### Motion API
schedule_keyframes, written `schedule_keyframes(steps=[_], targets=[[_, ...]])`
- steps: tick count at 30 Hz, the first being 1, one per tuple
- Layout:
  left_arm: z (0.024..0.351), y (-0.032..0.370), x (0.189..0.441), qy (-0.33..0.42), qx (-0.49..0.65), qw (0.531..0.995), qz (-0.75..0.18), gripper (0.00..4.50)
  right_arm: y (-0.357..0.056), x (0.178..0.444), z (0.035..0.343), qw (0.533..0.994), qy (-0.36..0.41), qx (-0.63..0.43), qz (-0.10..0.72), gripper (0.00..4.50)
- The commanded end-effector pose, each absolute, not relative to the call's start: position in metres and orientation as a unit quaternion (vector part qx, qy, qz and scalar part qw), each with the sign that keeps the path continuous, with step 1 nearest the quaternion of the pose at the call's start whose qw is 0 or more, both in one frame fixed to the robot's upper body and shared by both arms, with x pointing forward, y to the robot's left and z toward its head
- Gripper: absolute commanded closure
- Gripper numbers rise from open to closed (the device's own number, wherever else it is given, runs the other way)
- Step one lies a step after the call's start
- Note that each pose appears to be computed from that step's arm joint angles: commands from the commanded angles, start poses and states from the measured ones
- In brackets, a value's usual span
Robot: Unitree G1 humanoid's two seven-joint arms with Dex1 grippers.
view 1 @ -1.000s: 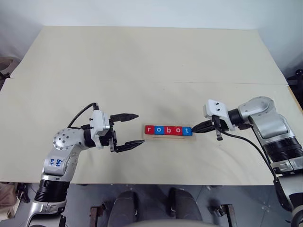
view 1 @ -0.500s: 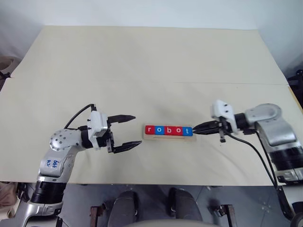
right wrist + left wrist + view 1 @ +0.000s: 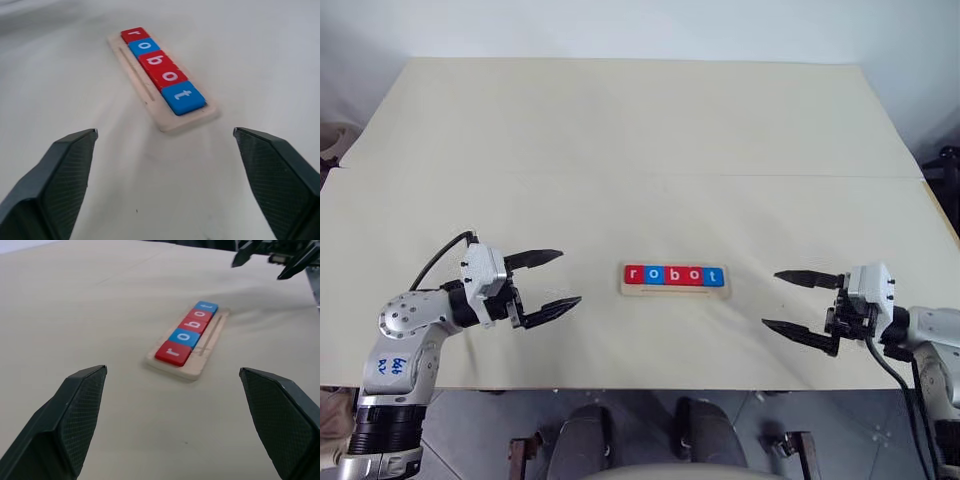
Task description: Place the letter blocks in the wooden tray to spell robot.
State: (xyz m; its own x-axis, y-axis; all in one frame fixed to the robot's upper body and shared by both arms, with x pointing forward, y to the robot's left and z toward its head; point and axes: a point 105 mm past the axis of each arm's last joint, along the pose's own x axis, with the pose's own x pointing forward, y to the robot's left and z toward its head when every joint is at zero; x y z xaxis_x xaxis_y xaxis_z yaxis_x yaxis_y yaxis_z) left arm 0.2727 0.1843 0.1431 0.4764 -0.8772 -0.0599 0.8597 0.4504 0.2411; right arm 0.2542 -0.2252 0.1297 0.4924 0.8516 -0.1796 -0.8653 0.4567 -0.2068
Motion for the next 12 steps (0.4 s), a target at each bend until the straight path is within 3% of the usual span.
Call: schedule_keyframes(steps=[1,12], targets=[[0.1548,0.1905,0.2763,-0.062,0.13,0.859,-0.491,0.0,-0.223,0.2529,0.1509,0.856,-0.028,-0.142,0.496,0.03],[0.1542,0.1961,0.2773,-0.057,0.148,0.86,-0.485,0.0,-0.218,0.2508,0.1542,0.847,-0.033,-0.149,0.509,0.03]])
